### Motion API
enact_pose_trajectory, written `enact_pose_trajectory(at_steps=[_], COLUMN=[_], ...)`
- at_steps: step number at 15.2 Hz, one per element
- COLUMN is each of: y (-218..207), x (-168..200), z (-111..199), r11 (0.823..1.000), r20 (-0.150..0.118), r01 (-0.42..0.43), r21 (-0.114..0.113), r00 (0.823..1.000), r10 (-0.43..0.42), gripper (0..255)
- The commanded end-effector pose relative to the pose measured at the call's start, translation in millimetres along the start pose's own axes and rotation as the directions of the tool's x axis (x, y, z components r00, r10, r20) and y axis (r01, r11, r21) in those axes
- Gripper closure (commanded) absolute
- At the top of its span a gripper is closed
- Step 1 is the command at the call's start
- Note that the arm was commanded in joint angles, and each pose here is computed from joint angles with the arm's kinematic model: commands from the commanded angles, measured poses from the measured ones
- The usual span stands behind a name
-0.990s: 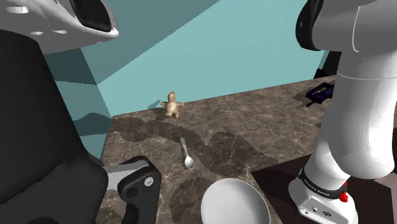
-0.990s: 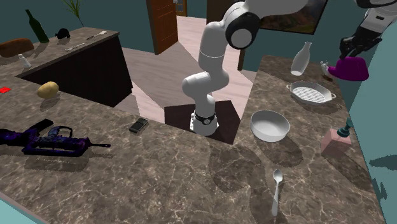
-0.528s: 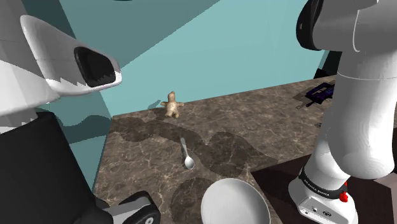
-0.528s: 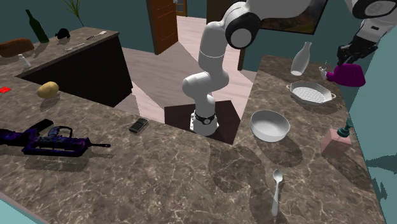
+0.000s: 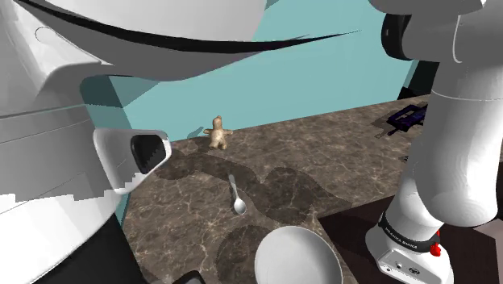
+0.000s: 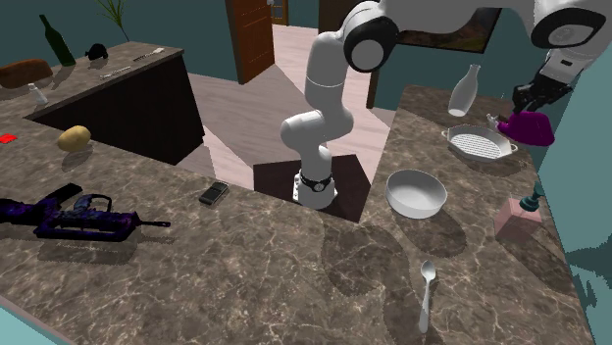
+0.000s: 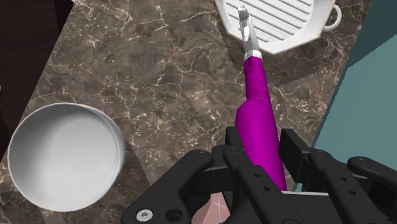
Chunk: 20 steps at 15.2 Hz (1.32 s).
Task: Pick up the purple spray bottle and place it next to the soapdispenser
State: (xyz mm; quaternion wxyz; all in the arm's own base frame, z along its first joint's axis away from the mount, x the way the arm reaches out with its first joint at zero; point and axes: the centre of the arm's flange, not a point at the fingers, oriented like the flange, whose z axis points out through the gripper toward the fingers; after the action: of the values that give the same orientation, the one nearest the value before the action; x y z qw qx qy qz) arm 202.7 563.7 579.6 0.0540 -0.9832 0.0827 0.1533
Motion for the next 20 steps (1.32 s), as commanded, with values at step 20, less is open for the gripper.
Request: enact_pose_trajectory(at_steps=[20], y=[8.8], x=[34.2], z=[106.3], r11=[1.0], r20=[0.0], r01=[0.0], r21=[0.0], r00=[1.0], r10=[0.0], gripper=[255])
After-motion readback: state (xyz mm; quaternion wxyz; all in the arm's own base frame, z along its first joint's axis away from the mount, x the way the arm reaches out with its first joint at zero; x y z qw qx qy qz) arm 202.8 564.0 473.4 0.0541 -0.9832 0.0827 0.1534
